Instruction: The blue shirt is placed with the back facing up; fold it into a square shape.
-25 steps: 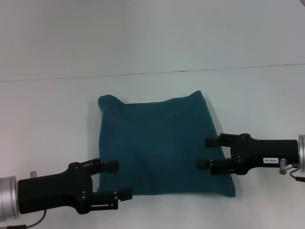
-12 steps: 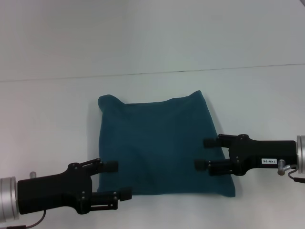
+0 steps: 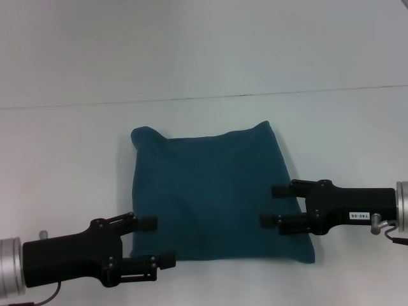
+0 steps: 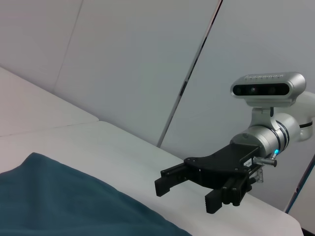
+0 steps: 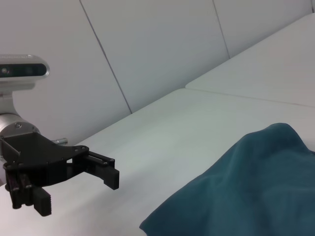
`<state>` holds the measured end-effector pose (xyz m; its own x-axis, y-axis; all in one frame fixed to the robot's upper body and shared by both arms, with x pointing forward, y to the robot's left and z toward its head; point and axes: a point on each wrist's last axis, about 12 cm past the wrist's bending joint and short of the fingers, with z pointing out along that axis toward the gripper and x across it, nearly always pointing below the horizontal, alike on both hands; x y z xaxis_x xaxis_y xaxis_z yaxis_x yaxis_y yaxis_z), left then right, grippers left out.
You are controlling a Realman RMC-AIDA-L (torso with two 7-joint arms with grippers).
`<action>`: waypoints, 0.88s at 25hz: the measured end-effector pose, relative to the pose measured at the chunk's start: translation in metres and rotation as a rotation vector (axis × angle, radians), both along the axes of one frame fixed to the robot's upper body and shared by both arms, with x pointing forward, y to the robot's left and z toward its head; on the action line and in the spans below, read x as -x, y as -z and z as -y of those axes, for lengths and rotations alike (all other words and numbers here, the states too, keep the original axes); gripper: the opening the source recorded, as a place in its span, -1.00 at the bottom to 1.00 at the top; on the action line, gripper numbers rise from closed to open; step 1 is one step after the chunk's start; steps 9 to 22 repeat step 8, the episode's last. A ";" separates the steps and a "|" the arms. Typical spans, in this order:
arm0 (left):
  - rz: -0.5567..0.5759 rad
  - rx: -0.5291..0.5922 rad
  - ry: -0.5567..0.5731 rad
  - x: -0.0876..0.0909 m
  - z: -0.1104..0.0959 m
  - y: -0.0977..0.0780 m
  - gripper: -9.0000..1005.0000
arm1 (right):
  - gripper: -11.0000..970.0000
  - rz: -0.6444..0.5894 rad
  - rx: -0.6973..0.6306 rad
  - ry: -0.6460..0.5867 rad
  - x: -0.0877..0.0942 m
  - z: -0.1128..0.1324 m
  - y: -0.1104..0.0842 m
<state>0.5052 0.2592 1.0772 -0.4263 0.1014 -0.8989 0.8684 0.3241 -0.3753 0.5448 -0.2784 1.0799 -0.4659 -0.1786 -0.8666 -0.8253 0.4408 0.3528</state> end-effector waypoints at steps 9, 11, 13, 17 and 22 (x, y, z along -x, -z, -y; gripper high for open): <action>0.002 0.001 0.000 -0.001 0.000 -0.001 0.80 | 0.91 0.000 0.000 0.000 0.000 0.000 0.000; 0.002 0.001 0.000 -0.001 0.000 -0.001 0.80 | 0.91 0.000 0.000 0.000 0.000 0.000 0.000; 0.002 0.001 0.000 -0.001 0.000 -0.001 0.80 | 0.91 0.000 0.000 0.000 0.000 0.000 0.000; 0.002 0.001 0.000 -0.001 0.000 -0.001 0.80 | 0.91 0.000 0.000 0.000 0.000 0.000 0.000; 0.002 0.001 0.000 -0.001 0.000 -0.001 0.80 | 0.91 0.000 0.000 0.000 0.000 0.000 0.000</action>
